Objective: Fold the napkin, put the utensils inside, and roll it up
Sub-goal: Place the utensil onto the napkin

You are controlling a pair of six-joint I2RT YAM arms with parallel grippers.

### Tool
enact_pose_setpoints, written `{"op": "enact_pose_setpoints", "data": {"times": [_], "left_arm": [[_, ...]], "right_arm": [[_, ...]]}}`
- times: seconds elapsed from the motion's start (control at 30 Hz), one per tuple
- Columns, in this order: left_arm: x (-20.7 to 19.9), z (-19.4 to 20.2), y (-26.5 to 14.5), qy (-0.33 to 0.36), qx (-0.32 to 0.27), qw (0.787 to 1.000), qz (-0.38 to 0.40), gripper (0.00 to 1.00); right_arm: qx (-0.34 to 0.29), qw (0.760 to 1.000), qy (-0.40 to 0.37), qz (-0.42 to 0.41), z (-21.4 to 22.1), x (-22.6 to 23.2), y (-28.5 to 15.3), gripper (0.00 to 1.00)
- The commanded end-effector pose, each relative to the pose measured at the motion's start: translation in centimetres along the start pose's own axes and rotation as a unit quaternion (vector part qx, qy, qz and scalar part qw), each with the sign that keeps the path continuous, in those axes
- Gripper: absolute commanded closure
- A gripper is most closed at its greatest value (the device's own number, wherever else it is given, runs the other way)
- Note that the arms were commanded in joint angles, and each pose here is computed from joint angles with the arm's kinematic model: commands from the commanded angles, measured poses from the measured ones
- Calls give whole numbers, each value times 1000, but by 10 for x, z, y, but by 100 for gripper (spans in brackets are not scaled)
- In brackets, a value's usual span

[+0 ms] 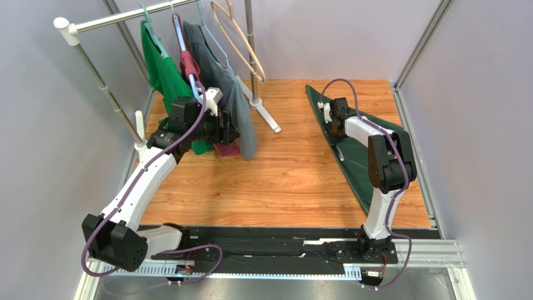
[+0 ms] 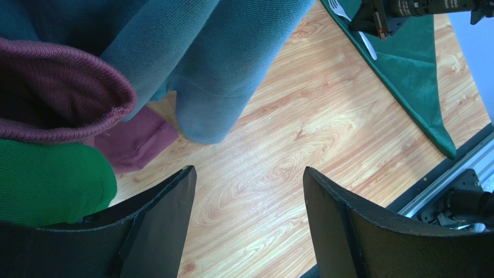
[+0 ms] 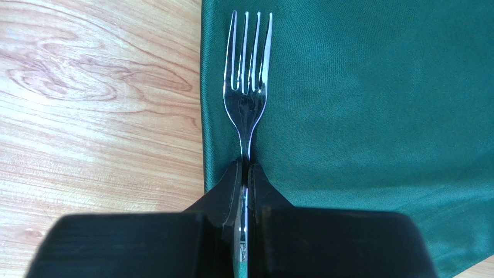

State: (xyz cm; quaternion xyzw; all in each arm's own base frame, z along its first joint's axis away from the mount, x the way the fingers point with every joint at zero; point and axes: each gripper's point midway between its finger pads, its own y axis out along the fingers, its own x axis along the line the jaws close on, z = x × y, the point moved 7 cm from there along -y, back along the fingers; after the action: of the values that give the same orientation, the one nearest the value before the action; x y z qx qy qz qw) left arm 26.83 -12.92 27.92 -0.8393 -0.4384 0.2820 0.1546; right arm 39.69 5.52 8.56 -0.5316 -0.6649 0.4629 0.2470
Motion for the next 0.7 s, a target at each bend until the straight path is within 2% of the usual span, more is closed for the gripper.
{"op": "enact_pose_setpoints", "data": {"times": [0.0,0.13,0.27,0.37,0.5,0.67], "left_arm": [[-1,-4,-1,9,-11,1000,6,23],[-1,-4,-2,8,-11,1000,7,23],[-1,-4,-2,8,-10,1000,9,23],[-1,-4,-1,8,-10,1000,9,23],[-1,-4,-2,7,-11,1000,9,23],[-1,-4,-2,8,-12,1000,9,23]], "right_arm": [[3,1000,-8,13,-1,-5,3,100],[8,1000,-5,20,-1,-8,3,97],[-5,1000,-2,20,-5,-8,-6,79],[-21,1000,0,15,-11,-8,-15,72],[-41,999,8,8,-18,-8,-29,65],[-79,996,27,9,-28,-10,-63,62]]}}
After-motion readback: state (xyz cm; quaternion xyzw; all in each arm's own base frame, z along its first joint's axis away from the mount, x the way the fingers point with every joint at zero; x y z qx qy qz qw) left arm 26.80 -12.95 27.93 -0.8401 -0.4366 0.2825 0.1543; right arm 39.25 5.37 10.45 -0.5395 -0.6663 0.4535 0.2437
